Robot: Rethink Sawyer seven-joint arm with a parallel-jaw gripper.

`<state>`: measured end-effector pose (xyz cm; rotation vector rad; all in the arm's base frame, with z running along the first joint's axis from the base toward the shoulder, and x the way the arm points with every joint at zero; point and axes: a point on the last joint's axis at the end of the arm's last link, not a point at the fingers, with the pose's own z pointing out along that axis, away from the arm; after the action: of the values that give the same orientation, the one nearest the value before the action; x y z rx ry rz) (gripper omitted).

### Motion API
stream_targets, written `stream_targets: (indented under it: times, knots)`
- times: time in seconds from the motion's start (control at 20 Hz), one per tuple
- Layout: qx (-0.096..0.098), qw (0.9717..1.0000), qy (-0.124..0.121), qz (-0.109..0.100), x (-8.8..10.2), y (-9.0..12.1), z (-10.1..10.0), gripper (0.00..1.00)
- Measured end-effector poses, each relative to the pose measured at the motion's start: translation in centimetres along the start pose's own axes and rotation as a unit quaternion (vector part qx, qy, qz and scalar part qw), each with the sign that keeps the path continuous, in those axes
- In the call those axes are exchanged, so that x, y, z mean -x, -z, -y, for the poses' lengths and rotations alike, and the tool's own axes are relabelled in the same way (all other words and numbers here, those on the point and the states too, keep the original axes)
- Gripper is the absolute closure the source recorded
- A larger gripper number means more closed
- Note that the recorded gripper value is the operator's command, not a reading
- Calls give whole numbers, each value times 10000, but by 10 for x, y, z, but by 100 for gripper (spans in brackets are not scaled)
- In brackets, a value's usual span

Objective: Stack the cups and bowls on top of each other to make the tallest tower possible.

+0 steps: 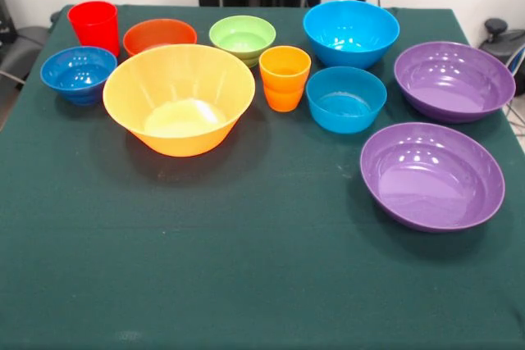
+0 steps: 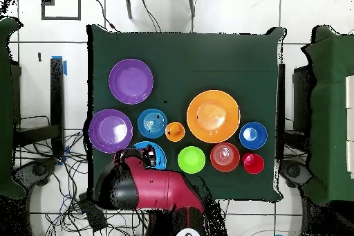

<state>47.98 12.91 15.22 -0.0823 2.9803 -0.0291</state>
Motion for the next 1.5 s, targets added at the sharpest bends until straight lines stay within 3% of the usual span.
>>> stream_targets:
  times: [0.65,1.05,1.5]
  knots:
    - [30,9990,101,-428,-31,-62,-1,0]
    - [-37,9988,111,-470,-40,-108,6,0]
    - [-214,9983,332,-434,-40,-132,-1,0]
